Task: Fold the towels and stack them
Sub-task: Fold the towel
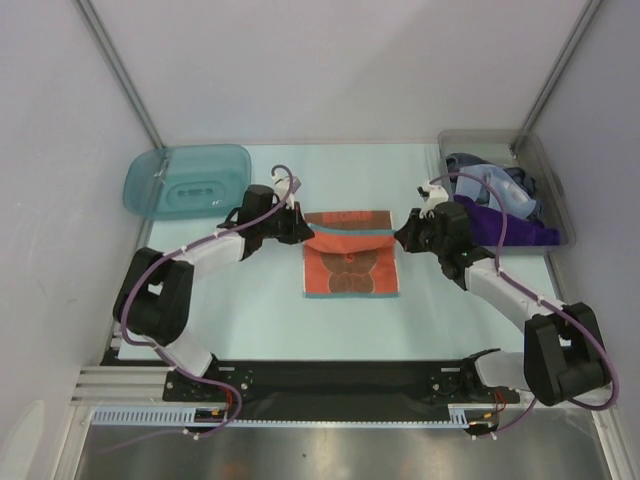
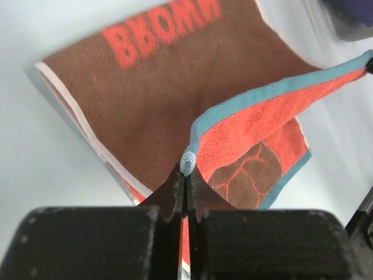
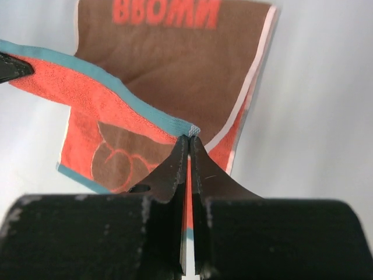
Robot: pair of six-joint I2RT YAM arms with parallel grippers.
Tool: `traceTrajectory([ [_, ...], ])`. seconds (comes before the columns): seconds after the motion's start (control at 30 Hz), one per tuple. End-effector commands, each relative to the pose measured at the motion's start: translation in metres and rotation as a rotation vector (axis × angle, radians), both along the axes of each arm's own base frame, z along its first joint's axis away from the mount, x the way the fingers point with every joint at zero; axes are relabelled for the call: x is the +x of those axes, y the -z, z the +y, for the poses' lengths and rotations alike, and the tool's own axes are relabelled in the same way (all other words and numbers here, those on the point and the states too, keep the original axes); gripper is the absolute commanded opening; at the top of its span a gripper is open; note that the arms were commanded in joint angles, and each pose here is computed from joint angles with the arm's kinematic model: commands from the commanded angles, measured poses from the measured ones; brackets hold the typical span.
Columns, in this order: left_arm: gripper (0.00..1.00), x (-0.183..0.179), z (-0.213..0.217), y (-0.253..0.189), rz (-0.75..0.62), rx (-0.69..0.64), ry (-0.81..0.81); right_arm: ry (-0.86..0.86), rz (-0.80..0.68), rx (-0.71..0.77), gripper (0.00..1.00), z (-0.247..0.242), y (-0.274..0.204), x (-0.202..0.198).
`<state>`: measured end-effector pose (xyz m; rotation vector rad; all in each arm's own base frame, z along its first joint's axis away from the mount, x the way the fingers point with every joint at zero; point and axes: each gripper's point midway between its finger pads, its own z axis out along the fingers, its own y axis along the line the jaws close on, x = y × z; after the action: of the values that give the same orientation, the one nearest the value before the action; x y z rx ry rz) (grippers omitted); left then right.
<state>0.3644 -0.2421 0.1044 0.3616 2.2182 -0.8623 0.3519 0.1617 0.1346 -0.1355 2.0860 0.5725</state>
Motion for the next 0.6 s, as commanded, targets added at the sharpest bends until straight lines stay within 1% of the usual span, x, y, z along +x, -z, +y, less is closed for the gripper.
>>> traceTrajectory([
  [0.0,0.00,-0.003,-0.004,-0.022,-0.079,-0.021,-0.007,0.020,-0.018,0.022,0.00,-0.001,-0.012,-0.007],
  [0.13,0.01,-0.017,0.000,-0.016,-0.069,-0.022,-0.015,0.013,0.020,0.007,0.00,0.002,0.000,-0.022],
  [0.17,0.02,-0.019,0.000,-0.016,-0.067,-0.024,-0.015,0.021,0.045,0.006,0.00,0.001,0.008,-0.028],
  [0.3,0.15,-0.033,-0.003,-0.007,-0.050,-0.004,-0.006,0.031,0.090,0.013,0.00,-0.001,0.024,-0.043],
  [0.37,0.18,-0.042,-0.004,0.000,-0.032,0.005,0.000,0.036,0.114,0.017,0.00,-0.003,0.030,-0.050],
  [0.4,0.23,-0.045,-0.004,0.002,-0.028,0.008,-0.004,0.028,0.141,0.028,0.00,-0.001,0.036,-0.056],
  [0.47,0.27,-0.056,-0.007,0.010,0.000,0.013,-0.003,0.011,0.165,0.026,0.00,0.002,0.042,-0.065],
  [0.5,0.32,-0.059,-0.004,0.013,0.002,0.036,-0.022,0.022,0.197,0.011,0.01,-0.001,0.050,-0.073],
  [0.57,0.33,-0.071,-0.002,0.023,0.018,0.078,-0.032,0.037,0.223,-0.007,0.11,-0.003,0.054,-0.082],
])
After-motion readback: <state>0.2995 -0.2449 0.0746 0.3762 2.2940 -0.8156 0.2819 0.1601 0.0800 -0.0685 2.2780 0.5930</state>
